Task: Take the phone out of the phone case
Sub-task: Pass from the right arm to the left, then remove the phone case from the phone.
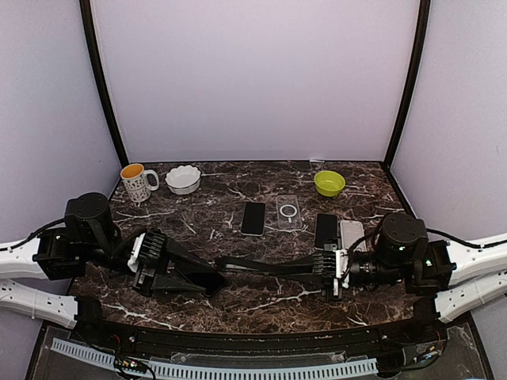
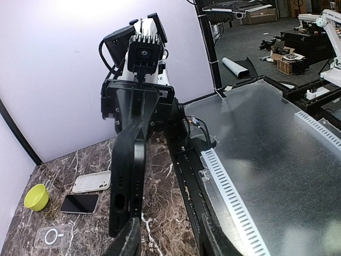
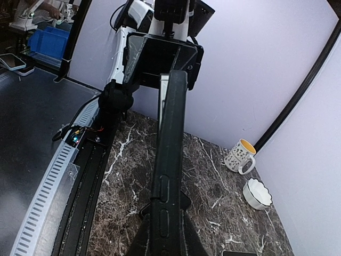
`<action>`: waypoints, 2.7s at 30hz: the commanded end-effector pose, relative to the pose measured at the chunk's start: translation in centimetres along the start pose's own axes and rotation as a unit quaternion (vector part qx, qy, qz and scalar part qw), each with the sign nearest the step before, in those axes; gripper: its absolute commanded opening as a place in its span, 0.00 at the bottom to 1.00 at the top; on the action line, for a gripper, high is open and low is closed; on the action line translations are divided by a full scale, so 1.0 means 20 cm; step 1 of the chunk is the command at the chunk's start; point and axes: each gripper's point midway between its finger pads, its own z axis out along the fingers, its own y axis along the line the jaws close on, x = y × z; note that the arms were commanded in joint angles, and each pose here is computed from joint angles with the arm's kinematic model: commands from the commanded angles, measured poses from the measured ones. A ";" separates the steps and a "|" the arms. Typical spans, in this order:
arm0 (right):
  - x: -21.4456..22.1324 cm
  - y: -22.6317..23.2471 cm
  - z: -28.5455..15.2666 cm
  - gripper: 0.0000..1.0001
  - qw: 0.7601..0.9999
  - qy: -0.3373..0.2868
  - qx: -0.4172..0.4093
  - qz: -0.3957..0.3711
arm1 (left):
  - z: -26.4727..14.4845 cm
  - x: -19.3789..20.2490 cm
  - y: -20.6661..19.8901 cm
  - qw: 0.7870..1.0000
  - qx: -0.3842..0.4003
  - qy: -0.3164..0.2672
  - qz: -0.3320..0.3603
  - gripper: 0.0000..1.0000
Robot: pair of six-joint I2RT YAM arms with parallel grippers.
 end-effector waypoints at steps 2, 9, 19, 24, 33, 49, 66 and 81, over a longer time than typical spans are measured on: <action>-0.26 -0.12 -0.04 0.00 0.995 -0.093 0.034 0.005 | 0.00 -0.03 -0.01 1.000 0.006 -0.020 0.002 0.40; -0.29 -0.11 -0.05 0.00 0.994 -0.105 0.029 0.011 | 0.02 -0.03 0.00 1.000 0.008 -0.020 0.000 0.40; -0.33 -0.08 -0.04 0.00 0.993 -0.119 0.001 0.018 | 0.02 -0.01 0.03 1.000 -0.009 -0.014 0.000 0.41; -0.36 -0.08 -0.03 0.00 0.992 -0.128 -0.002 0.023 | 0.02 0.00 0.03 1.000 -0.010 -0.009 0.003 0.42; -0.38 -0.06 0.00 0.00 0.989 -0.141 -0.021 0.033 | 0.04 0.02 0.04 1.000 -0.017 -0.005 0.001 0.45; -0.36 -0.06 0.05 0.00 0.988 -0.148 -0.020 0.046 | 0.11 0.04 0.16 0.998 -0.060 -0.008 -0.007 0.33; -0.26 -0.16 0.06 0.78 0.986 -0.117 0.046 0.107 | 0.12 0.05 0.26 0.994 -0.113 -0.006 0.009 0.00; -0.19 -0.19 0.00 0.97 0.980 -0.037 0.052 0.190 | 0.11 0.18 0.21 0.990 -0.099 0.051 0.092 0.00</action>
